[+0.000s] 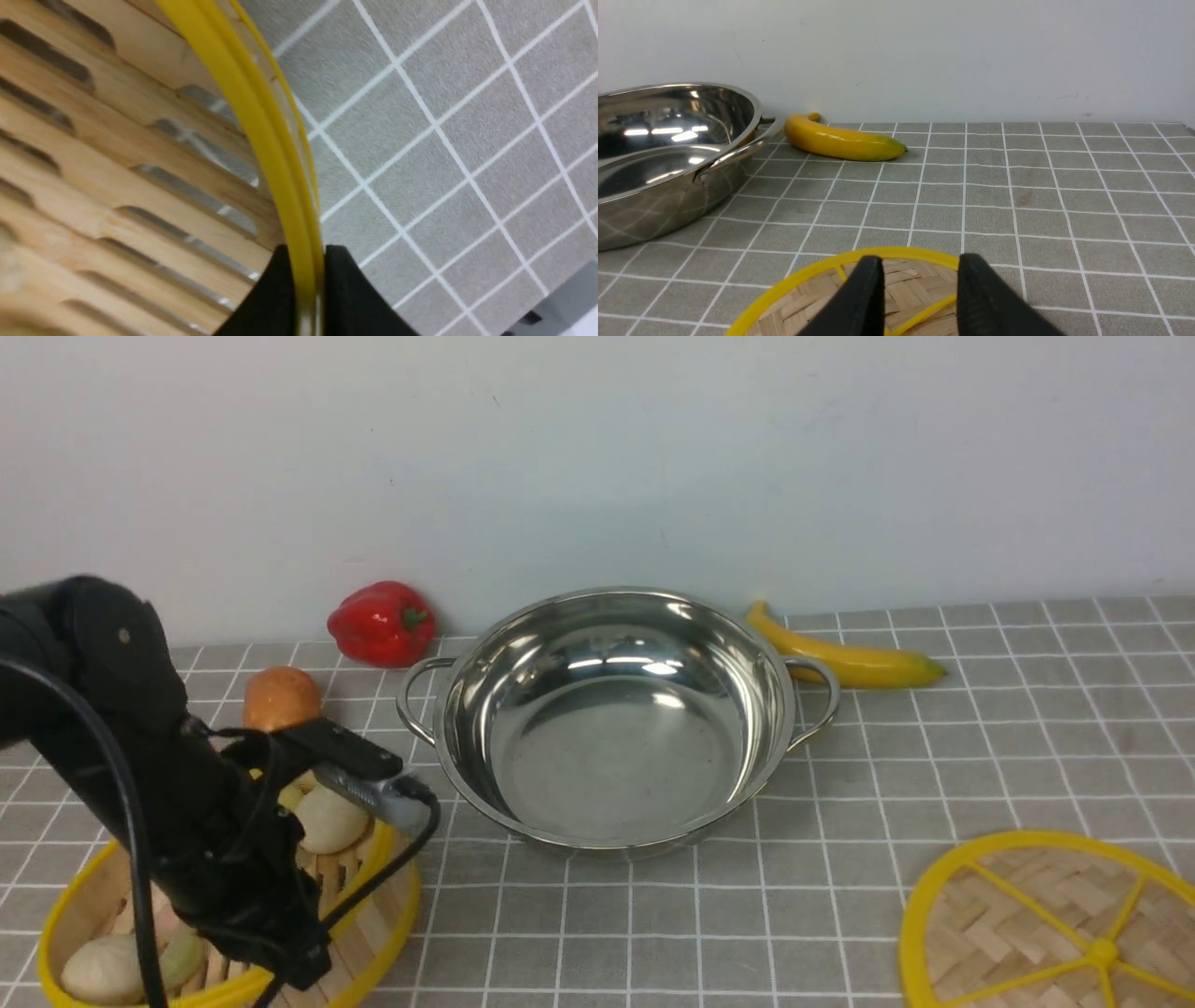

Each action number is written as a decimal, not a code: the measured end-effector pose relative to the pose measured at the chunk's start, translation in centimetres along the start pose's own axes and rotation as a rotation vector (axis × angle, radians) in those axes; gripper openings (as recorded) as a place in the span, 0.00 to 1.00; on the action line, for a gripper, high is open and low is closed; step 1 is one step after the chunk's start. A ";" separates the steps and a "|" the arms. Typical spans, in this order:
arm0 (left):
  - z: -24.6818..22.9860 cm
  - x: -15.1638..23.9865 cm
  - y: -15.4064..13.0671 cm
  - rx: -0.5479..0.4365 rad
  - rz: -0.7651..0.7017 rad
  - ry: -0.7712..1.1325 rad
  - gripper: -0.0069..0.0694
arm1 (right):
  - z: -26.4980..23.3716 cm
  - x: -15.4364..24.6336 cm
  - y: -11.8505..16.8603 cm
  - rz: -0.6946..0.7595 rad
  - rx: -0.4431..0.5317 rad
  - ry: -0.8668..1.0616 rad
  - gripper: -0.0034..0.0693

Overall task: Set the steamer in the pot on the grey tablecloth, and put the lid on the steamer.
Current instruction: 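Place the bamboo steamer basket with dumplings into the steel pot with the left gripper, then move the gripper down to the bamboo steamer lid and grasp its center knob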

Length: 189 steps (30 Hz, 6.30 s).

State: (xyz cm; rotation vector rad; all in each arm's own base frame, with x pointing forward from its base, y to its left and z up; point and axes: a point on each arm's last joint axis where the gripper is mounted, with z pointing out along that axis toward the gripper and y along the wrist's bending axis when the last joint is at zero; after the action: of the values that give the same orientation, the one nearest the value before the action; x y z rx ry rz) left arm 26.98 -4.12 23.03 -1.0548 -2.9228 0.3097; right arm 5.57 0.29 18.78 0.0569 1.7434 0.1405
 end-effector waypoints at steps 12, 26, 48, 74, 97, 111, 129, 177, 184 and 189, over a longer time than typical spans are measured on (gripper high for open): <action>-11.9 -5.3 -4.2 -0.341 0.268 -0.287 0.20 | 0.0 0.0 0.0 0.000 0.000 0.000 0.38; -6.2 -11.0 -8.6 -0.271 0.682 -0.150 0.20 | 0.0 0.0 0.0 0.000 0.000 0.000 0.38; 1.6 -16.8 -8.4 -0.363 0.872 -0.169 0.20 | 0.0 0.0 0.0 0.000 0.000 0.000 0.38; 5.1 -17.8 -7.9 -0.280 0.789 -0.151 0.62 | 0.0 0.0 0.0 0.000 0.000 0.000 0.38; -14.2 -10.3 -10.4 -0.529 0.044 -0.731 0.61 | 0.0 0.0 0.0 0.000 0.000 0.000 0.38; -15.9 -6.0 -9.6 -0.534 -0.064 -0.840 0.35 | 0.0 0.0 0.0 0.000 0.000 0.000 0.38; 0.3 18.3 -8.1 -0.800 -0.515 -1.232 0.35 | 0.0 0.0 0.0 0.000 0.000 0.000 0.38; 5.9 20.2 -8.9 -0.698 -0.596 -1.262 0.41 | 0.0 -0.6 0.2 0.085 -0.020 -0.060 0.38; 5.9 20.2 -8.9 -0.698 -0.596 -1.262 0.41 | -2.7 -7.4 1.2 0.271 -0.103 -0.265 0.38; 5.9 20.2 -8.9 -0.699 -0.595 -1.261 0.41 | -4.1 -9.9 1.5 0.364 -0.158 -0.376 0.38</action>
State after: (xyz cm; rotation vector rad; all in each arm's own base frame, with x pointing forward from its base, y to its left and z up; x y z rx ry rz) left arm 5.29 0.91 17.94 0.3590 -4.4229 -0.1942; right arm 3.20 0.40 29.38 0.2688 1.3288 0.5016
